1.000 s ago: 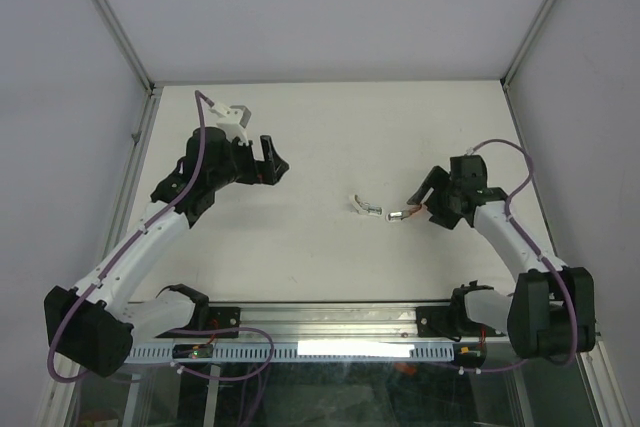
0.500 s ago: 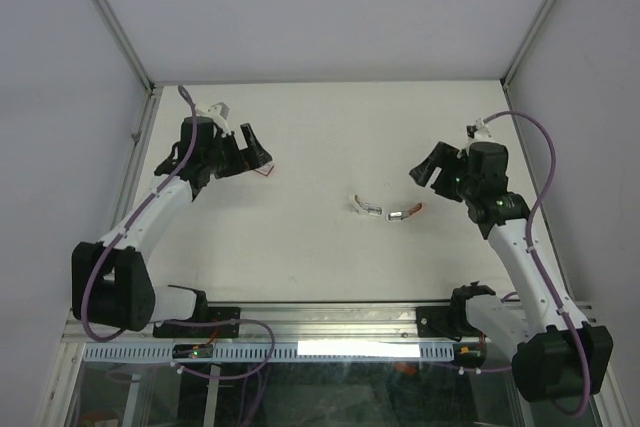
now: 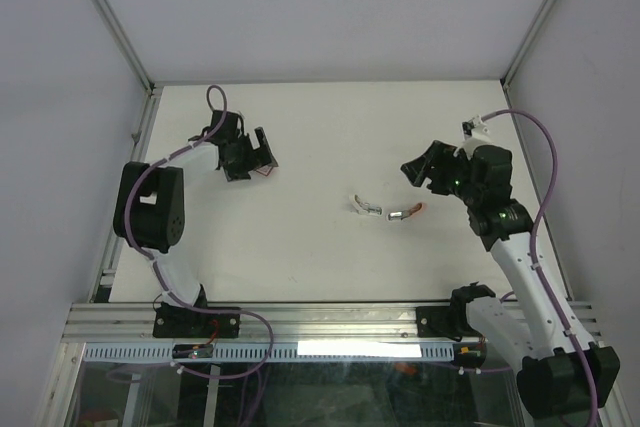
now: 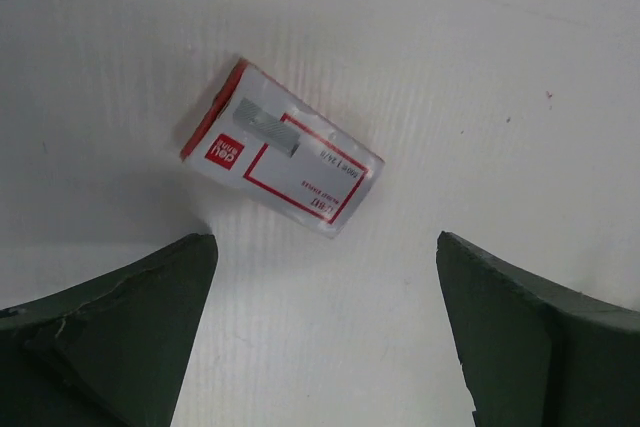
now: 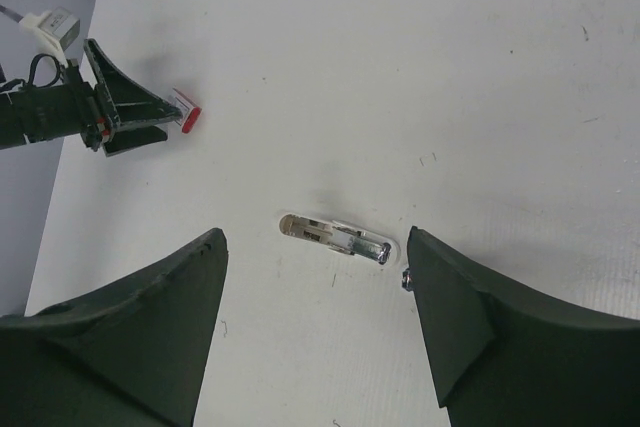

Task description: Load the staples into the stapler

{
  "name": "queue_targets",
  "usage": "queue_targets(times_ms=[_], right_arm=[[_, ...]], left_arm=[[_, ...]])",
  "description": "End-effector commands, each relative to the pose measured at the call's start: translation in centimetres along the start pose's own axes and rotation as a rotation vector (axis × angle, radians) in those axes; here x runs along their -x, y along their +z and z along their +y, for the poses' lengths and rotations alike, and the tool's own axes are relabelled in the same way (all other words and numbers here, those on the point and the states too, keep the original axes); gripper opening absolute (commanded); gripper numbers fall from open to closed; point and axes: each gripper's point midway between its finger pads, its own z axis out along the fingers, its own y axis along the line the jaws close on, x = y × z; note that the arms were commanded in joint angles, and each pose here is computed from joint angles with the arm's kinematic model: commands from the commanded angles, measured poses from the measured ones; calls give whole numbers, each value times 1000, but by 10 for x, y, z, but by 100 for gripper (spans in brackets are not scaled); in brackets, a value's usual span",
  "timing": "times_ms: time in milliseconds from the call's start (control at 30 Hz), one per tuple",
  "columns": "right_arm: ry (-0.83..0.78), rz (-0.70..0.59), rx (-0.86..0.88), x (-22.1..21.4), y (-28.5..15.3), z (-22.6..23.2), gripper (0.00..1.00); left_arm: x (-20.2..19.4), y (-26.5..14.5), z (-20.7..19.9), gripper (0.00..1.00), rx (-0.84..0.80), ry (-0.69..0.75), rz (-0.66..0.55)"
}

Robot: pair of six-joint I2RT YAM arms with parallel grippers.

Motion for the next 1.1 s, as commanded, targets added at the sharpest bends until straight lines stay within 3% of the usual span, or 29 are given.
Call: queue_targets(times_ms=[0,233,500,733,1067], right_arm=[[-63,-84,62,20,-10,16,75],[-69,-85,66,18,-13,17,75],[-53,-57,69,8,-11,14,75],[-51,-53,76,7,-10,15,75],[-35,-30,97,0,-6,16,75]], left_arm=[[29,11,1,99,31,-12,-56],[36,47,7,99,88,61,-29],[13,80,-60,99,75,365,4],[-9,66,-44,99,183,480,35],[-38,39,-31,99,164,544,116]])
